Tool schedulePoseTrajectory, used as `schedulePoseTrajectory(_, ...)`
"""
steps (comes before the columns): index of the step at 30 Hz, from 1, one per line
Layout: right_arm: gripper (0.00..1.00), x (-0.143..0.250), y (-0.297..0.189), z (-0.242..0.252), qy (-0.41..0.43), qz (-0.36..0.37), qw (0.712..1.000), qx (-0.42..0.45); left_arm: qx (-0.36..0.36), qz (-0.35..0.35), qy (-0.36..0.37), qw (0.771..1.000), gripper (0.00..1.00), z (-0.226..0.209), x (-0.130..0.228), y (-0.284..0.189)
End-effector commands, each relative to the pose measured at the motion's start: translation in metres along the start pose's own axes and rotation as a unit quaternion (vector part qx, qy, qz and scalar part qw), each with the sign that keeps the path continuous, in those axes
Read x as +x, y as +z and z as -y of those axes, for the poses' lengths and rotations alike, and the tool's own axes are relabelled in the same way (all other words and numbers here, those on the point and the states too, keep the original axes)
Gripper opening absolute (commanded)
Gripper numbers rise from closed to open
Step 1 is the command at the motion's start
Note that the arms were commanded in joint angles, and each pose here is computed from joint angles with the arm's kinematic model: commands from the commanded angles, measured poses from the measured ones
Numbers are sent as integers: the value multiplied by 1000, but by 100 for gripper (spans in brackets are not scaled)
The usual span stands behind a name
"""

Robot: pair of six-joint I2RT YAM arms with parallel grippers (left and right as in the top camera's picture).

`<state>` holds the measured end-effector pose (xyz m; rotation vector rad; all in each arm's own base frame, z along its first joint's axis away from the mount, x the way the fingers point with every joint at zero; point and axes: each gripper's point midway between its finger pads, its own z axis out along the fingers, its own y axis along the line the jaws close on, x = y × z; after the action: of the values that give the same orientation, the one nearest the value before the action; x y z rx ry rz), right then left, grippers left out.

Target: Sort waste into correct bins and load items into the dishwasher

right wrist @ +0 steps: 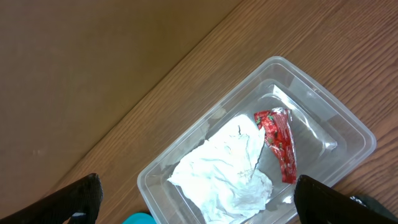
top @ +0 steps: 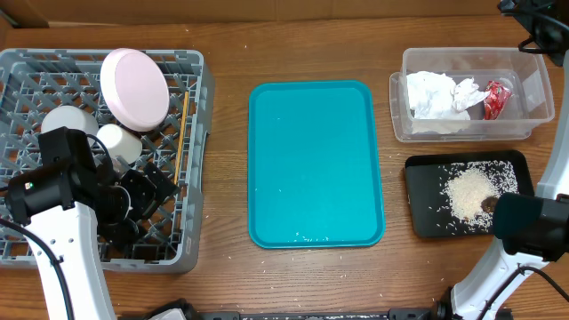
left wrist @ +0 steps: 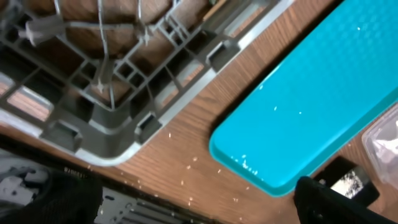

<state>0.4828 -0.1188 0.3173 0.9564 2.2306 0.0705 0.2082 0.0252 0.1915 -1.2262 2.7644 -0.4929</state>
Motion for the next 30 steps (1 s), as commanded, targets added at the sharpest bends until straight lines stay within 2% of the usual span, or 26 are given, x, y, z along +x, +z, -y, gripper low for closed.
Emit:
schedulePoseTrajectory(1, 100, -5, -6, -1, 2, 11, 1000, -4, 4, 31, 51, 998, 100, 6, -16, 2)
schedulePoseTrajectory(4, 100, -5, -6, -1, 2, 11, 1000, -4, 31, 91, 173, 980, 100, 30, -36, 5)
schedulePoseTrajectory(5, 100, -5, -6, -1, 2, 11, 1000, -4, 51, 137, 256, 956, 100, 50, -47, 10)
schedulePoseTrajectory(6, 100, -5, -6, -1, 2, 11, 1000, -4, 61, 164, 296, 939, 100, 61, -52, 13)
schedulePoseTrajectory(11, 100, -5, -6, -1, 2, 11, 1000, -4, 105, 285, 449, 840, 100, 101, -56, 35)
schedulePoseTrajectory(14, 100, -5, -6, -1, 2, 11, 1000, -4, 131, 343, 476, 799, 100, 103, -51, 55)
schedulePoseTrajectory(22, 100, -5, -6, -1, 2, 11, 1000, -4, 155, 413, 483, 756, 100, 73, -30, 84)
schedulePoseTrajectory(30, 100, -5, -6, -1, 2, 11, 1000, -4, 174, 495, 486, 699, 100, 61, -10, 80)
